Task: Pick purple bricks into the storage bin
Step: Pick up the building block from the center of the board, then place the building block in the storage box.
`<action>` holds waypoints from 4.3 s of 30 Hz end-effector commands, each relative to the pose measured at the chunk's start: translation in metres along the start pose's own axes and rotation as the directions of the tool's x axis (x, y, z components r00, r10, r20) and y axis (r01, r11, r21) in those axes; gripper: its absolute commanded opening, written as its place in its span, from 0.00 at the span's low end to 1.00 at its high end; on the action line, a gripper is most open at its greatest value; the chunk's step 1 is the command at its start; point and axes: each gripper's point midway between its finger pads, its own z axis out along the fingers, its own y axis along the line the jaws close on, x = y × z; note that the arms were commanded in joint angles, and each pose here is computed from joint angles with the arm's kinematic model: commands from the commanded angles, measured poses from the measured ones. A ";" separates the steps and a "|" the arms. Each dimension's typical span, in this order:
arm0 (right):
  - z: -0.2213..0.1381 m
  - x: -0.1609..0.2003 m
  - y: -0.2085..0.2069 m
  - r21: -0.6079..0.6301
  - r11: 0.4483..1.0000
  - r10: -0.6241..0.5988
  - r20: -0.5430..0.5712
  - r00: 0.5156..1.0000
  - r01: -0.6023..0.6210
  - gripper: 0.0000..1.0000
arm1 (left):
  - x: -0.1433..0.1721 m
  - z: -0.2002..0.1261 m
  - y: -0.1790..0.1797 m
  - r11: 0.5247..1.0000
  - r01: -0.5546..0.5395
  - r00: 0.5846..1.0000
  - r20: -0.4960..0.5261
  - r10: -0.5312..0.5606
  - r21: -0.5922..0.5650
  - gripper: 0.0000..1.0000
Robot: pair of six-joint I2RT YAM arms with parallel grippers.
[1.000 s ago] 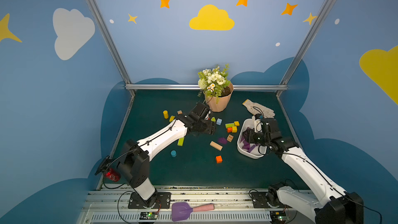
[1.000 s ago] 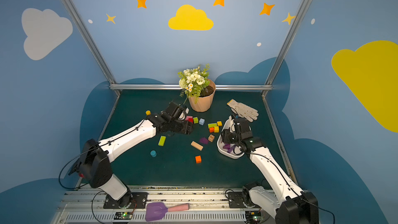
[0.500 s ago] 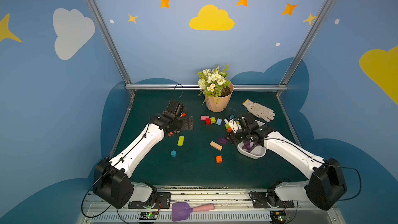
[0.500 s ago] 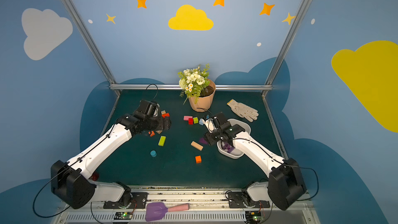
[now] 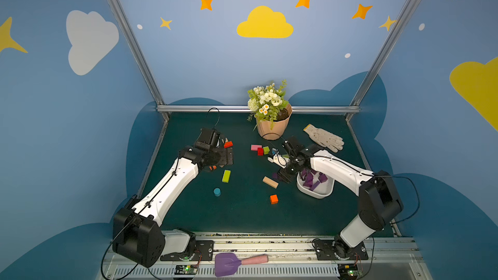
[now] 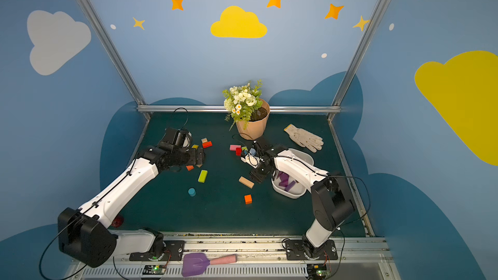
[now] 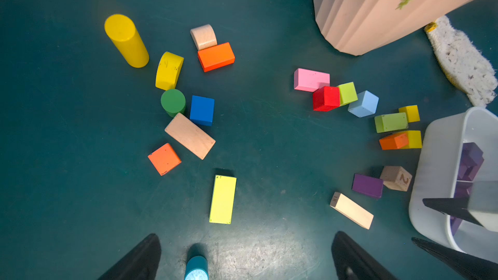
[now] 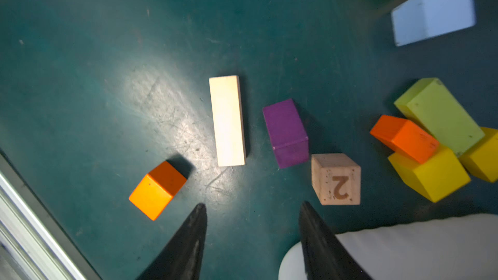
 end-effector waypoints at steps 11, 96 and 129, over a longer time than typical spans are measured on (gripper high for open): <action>0.019 -0.007 -0.009 0.004 0.989 -0.144 -0.086 0.986 0.145 0.56 | -0.013 -0.013 0.003 0.999 0.014 0.995 0.097 -0.017 0.039 0.99; -0.059 0.019 -0.103 0.228 0.865 0.391 0.252 0.885 -0.446 0.21 | -0.016 -0.011 0.003 0.992 0.081 0.992 0.089 -0.089 0.092 1.00; -0.024 0.099 -0.148 0.301 0.585 0.718 0.240 0.653 -0.753 0.26 | -0.015 -0.012 0.002 0.990 0.090 0.991 0.087 -0.099 0.105 0.99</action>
